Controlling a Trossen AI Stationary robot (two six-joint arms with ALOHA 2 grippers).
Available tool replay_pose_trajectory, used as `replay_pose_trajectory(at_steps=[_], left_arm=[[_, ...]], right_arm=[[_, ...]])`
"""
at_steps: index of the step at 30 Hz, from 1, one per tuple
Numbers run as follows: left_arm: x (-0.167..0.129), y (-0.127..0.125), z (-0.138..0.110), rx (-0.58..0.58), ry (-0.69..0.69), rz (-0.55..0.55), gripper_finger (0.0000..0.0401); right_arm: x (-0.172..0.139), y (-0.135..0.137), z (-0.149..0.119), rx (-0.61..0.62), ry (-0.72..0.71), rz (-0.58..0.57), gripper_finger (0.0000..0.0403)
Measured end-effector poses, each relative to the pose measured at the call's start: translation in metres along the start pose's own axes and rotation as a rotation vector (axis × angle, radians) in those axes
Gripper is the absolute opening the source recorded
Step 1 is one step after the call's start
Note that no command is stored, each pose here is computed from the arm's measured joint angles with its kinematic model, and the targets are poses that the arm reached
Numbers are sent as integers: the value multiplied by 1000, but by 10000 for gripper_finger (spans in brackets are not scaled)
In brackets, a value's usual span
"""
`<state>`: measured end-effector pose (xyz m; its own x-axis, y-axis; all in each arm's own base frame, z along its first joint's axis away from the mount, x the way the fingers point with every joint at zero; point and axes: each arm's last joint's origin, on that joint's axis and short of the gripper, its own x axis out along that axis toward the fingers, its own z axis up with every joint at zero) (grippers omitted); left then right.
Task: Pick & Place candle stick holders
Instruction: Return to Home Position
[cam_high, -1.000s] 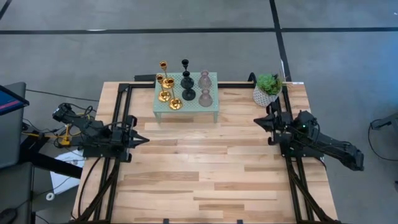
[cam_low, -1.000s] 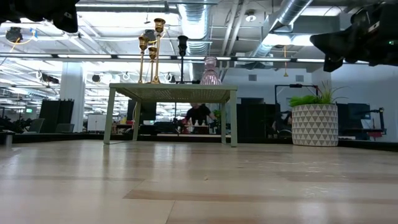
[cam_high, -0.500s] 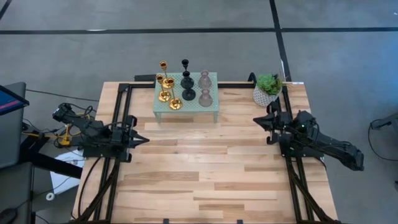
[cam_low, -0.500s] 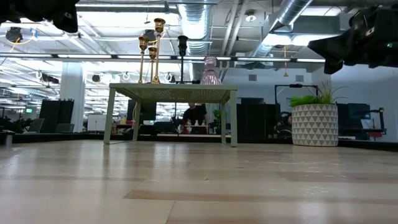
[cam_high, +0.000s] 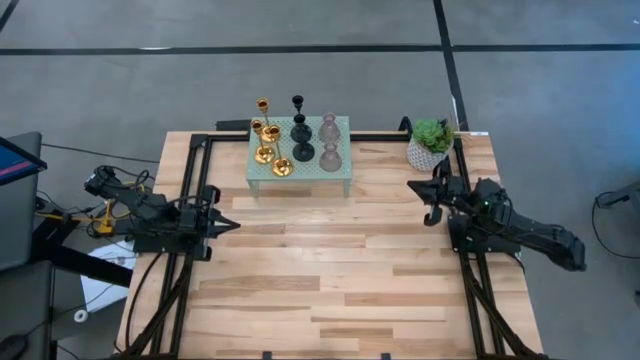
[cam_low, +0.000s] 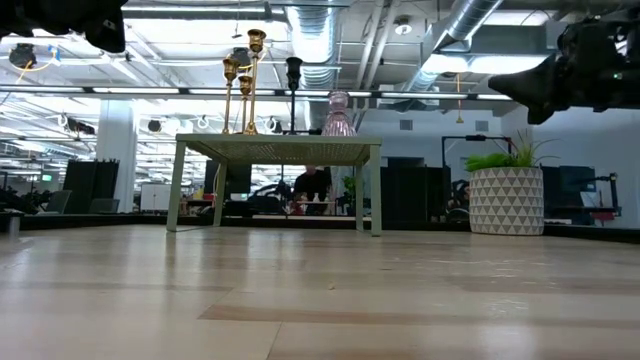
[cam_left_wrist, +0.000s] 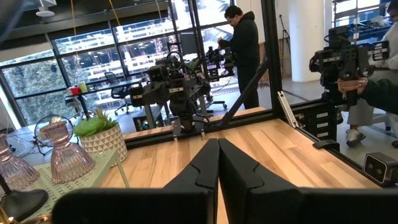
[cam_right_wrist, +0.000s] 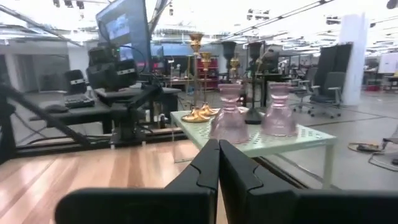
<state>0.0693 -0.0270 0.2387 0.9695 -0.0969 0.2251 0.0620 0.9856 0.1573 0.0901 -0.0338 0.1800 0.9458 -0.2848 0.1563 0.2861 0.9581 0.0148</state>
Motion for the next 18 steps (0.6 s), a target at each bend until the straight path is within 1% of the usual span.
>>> replay_pose_trajectory(at_steps=[2,5,7,12,18], left_arm=[[0,0,0,0,0,1,8],[0,0,0,0,0,0,8],[0,0,0,4,0,0,8],[0,0,0,19,3,10,8],[0,1,0,19,11,37,8]], right_arm=[[0,2,-2,2,22,22,0],[0,5,-9,21,97,51,0],[0,6,-13,42,135,48,0],[-1,10,-14,33,144,22,0],[-1,14,-14,14,145,57,0]])
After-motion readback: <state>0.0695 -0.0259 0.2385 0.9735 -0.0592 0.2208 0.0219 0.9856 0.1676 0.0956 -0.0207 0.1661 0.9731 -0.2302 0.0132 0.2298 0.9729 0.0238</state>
